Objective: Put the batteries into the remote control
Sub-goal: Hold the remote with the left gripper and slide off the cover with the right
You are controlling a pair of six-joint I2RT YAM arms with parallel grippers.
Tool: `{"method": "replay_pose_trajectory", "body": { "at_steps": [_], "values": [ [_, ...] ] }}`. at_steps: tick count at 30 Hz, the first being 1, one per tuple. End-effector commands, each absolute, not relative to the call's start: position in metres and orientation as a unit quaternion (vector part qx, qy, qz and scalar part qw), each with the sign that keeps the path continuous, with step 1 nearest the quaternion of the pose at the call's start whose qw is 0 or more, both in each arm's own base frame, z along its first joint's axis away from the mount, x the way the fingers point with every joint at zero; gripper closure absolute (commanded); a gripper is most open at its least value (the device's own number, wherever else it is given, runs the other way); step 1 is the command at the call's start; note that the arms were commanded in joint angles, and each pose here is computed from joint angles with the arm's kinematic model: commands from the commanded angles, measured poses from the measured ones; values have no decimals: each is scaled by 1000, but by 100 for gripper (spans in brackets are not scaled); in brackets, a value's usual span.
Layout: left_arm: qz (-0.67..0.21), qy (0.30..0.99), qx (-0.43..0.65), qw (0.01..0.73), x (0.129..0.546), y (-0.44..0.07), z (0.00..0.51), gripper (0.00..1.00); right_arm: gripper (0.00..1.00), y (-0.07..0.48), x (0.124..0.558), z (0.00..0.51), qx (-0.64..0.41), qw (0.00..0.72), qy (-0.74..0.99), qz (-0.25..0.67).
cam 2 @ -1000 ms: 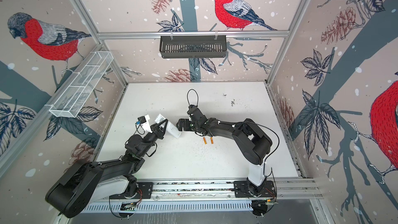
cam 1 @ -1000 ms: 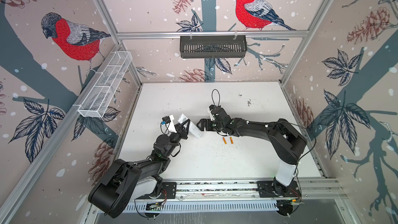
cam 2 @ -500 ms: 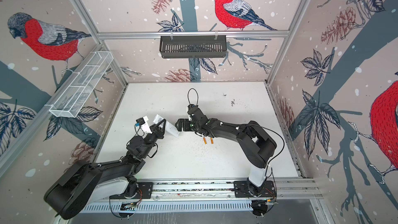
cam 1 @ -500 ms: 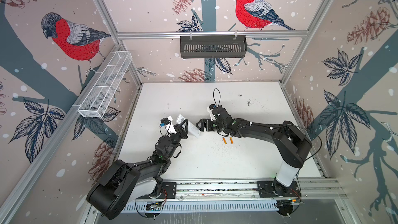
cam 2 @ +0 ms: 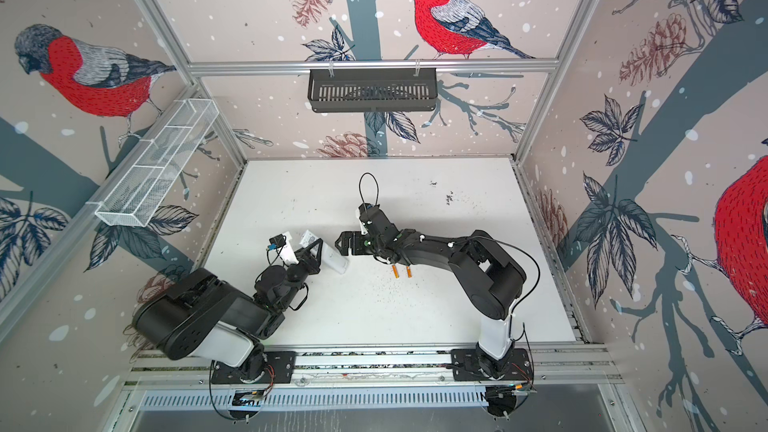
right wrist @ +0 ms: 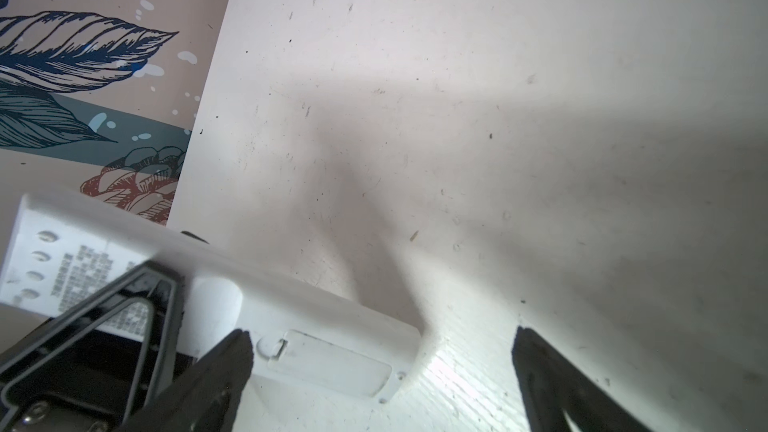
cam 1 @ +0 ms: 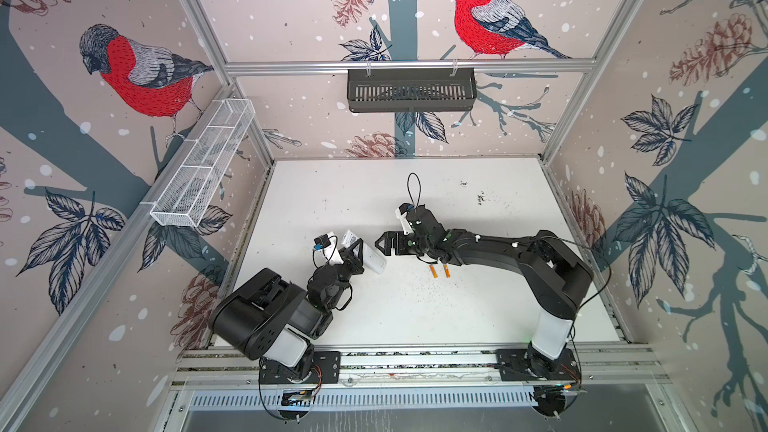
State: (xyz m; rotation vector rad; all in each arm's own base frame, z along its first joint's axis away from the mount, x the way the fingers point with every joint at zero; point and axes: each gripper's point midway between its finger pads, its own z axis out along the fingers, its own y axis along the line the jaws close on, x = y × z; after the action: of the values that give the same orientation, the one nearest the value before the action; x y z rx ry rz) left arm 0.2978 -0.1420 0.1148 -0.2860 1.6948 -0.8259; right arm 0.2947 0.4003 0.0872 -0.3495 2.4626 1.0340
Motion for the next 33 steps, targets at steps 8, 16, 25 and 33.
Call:
{"method": "replay_pose_trajectory", "body": {
  "at_steps": [8,16,25,33],
  "values": [
    [-348,699,-144,609,295,-134,119,100,0,419,289,77,-133,199,885,398],
    [-337,702,-151,608,297,-132,114,100,0,421,283,69,-135,190,890,392],
    [-330,701,-156,612,297,-129,114,100,0,419,278,53,-139,176,902,368],
    [-328,700,-129,620,296,-136,119,100,0,407,283,34,-133,174,926,309]
  ]
}}
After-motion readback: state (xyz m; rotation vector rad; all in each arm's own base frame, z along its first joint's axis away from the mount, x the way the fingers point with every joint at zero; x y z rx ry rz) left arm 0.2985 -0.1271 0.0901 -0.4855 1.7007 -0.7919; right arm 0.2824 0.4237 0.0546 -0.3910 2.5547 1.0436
